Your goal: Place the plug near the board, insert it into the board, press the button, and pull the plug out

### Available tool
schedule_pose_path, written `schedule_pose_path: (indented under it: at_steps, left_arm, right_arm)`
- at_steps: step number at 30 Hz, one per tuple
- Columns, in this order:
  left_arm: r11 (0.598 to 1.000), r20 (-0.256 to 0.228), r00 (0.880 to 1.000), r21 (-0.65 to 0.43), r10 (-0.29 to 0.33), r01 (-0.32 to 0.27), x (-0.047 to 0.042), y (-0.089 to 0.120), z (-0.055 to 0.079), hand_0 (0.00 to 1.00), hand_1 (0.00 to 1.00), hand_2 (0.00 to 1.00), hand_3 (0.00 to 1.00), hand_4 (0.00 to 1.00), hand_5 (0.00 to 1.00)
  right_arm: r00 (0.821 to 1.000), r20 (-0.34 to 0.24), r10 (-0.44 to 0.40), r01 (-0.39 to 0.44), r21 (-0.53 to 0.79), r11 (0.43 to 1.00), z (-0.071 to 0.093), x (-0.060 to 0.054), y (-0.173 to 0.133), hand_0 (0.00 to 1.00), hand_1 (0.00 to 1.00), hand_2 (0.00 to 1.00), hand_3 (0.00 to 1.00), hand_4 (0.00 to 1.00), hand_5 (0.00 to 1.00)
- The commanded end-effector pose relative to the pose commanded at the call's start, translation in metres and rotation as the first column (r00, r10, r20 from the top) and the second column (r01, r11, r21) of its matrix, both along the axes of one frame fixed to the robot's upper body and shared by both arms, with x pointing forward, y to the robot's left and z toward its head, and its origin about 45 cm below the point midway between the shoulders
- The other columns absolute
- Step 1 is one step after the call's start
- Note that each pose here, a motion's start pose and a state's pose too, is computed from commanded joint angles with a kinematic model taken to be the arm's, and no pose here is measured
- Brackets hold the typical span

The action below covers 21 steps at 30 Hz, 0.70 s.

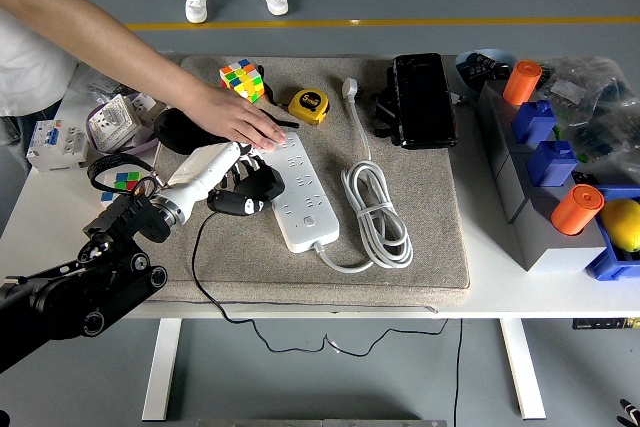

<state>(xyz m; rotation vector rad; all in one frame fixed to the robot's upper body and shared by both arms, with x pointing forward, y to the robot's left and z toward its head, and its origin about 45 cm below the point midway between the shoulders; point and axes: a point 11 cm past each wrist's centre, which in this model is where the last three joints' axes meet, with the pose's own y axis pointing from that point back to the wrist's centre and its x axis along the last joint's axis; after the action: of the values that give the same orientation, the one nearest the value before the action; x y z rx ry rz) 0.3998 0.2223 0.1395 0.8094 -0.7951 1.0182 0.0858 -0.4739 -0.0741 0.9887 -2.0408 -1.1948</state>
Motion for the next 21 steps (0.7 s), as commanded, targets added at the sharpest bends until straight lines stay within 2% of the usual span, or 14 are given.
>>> schedule_pose_path:
  at_steps: [2, 3, 8, 9, 14, 15, 20, 21]
  left_arm:
    - [1.000, -0.007, 1.000, 0.005, 0.002, -0.002, 0.0000, 0.0008, -0.0009, 0.283, 0.468, 0.546, 0.572, 0.833, 0.067]
    - [1.000, -0.011, 1.000, 0.006, 0.004, -0.004, -0.0001, 0.0011, -0.0013, 0.299, 0.500, 0.566, 0.582, 0.953, 0.148]
    - [1.000, -0.024, 1.000, 0.007, 0.008, -0.008, -0.0004, 0.0015, -0.0025, 0.299, 0.500, 0.566, 0.582, 0.953, 0.148]
    - [1.000, -0.024, 1.000, 0.006, 0.008, -0.008, -0.0005, 0.0015, -0.0025, 0.331, 0.530, 0.581, 0.606, 0.998, 0.236]
    - [1.000, -0.025, 1.000, 0.001, 0.008, -0.008, 0.0001, 0.0014, -0.0013, 0.331, 0.530, 0.581, 0.606, 0.998, 0.236]
    - [1.000, -0.025, 1.000, 0.000, 0.010, -0.010, 0.0003, 0.0016, -0.0010, 0.353, 0.564, 0.605, 0.648, 0.998, 0.287]
    - [1.000, -0.024, 1.000, -0.010, 0.015, -0.015, 0.0009, 0.0024, 0.0004, 0.353, 0.564, 0.605, 0.648, 0.998, 0.287]
    - [1.000, -0.023, 1.000, -0.012, 0.016, -0.016, 0.0010, 0.0025, 0.0008, 0.364, 0.583, 0.625, 0.679, 0.998, 0.332]
  right_arm:
    - [1.000, -0.001, 0.000, 0.000, 0.000, 1.000, -0.0001, -0.0002, 0.0000, 0.612, 0.670, 0.672, 0.544, 0.823, 0.504]
    - [1.000, 0.000, 0.000, 0.000, 0.000, 1.000, -0.0001, -0.0002, 0.0000, 0.612, 0.670, 0.671, 0.545, 0.824, 0.503]
    - [1.000, -0.001, 0.001, -0.001, 0.000, 1.000, -0.0002, -0.0007, 0.0001, 0.612, 0.670, 0.671, 0.545, 0.824, 0.503]
    - [1.000, -0.002, 0.001, -0.001, 0.000, 1.000, -0.0002, -0.0008, 0.0002, 0.611, 0.670, 0.671, 0.545, 0.824, 0.503]
    - [1.000, 0.000, 0.000, 0.000, 0.001, 1.000, -0.0001, 0.0001, 0.0003, 0.611, 0.670, 0.671, 0.545, 0.824, 0.503]
    - [1.000, 0.001, 0.000, 0.000, 0.000, 1.000, 0.0000, 0.0002, 0.0002, 0.612, 0.670, 0.671, 0.545, 0.825, 0.504]
    - [1.000, 0.000, 0.000, 0.000, 0.000, 1.000, 0.0000, 0.0000, -0.0001, 0.612, 0.670, 0.671, 0.545, 0.825, 0.504]
    - [1.000, 0.000, -0.001, 0.001, 0.000, 1.000, 0.0000, -0.0002, -0.0002, 0.611, 0.670, 0.671, 0.545, 0.825, 0.503]
